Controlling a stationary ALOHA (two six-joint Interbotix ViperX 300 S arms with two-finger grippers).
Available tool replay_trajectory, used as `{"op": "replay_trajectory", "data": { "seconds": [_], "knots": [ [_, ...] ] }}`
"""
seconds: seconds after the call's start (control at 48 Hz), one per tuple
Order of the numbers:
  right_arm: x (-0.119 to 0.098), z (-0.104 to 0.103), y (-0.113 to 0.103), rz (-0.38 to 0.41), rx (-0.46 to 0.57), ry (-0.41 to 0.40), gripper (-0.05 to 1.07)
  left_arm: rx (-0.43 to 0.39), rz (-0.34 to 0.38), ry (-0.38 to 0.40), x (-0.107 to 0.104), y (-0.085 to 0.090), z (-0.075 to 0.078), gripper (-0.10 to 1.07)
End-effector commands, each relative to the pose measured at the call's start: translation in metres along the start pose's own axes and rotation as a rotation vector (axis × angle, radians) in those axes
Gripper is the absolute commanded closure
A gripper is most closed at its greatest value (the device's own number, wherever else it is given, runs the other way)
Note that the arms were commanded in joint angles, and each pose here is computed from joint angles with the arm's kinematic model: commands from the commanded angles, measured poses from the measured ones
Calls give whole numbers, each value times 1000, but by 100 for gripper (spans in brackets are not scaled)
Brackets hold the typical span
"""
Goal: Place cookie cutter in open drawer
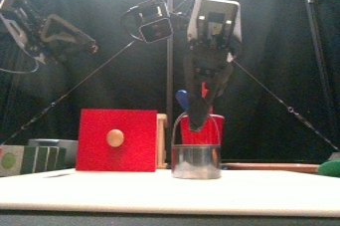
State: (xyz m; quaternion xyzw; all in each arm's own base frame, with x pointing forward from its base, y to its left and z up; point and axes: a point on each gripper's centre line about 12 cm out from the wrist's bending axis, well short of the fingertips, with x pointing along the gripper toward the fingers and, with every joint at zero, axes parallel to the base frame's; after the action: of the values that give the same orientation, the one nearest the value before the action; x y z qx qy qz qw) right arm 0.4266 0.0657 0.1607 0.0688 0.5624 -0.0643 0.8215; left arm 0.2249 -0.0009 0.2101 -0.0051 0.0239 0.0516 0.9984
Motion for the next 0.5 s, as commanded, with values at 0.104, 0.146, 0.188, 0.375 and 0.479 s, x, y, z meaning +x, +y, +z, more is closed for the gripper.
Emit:
{"op": "replay_trajectory", "data": {
  "seconds": [0.104, 0.146, 0.188, 0.375, 0.479],
  "knots": [
    [-22, 17, 0, 16, 10, -59, 56, 1, 0, -8, 1, 0, 2, 35],
    [-25, 18, 0, 13, 6, -55, 57, 0, 2, -8, 1, 0, 2, 35],
    [-30, 19, 0, 7, -6, -45, 57, 0, 2, -9, 0, 0, 2, 35],
    [-59, 37, -6, -15, -57, -38, 57, 1, 1, -5, -1, 1, 0, 35],
    [-78, 54, -13, -25, -67, -54, 57, 2, 1, -8, -2, 1, 1, 35]
  ]
}}
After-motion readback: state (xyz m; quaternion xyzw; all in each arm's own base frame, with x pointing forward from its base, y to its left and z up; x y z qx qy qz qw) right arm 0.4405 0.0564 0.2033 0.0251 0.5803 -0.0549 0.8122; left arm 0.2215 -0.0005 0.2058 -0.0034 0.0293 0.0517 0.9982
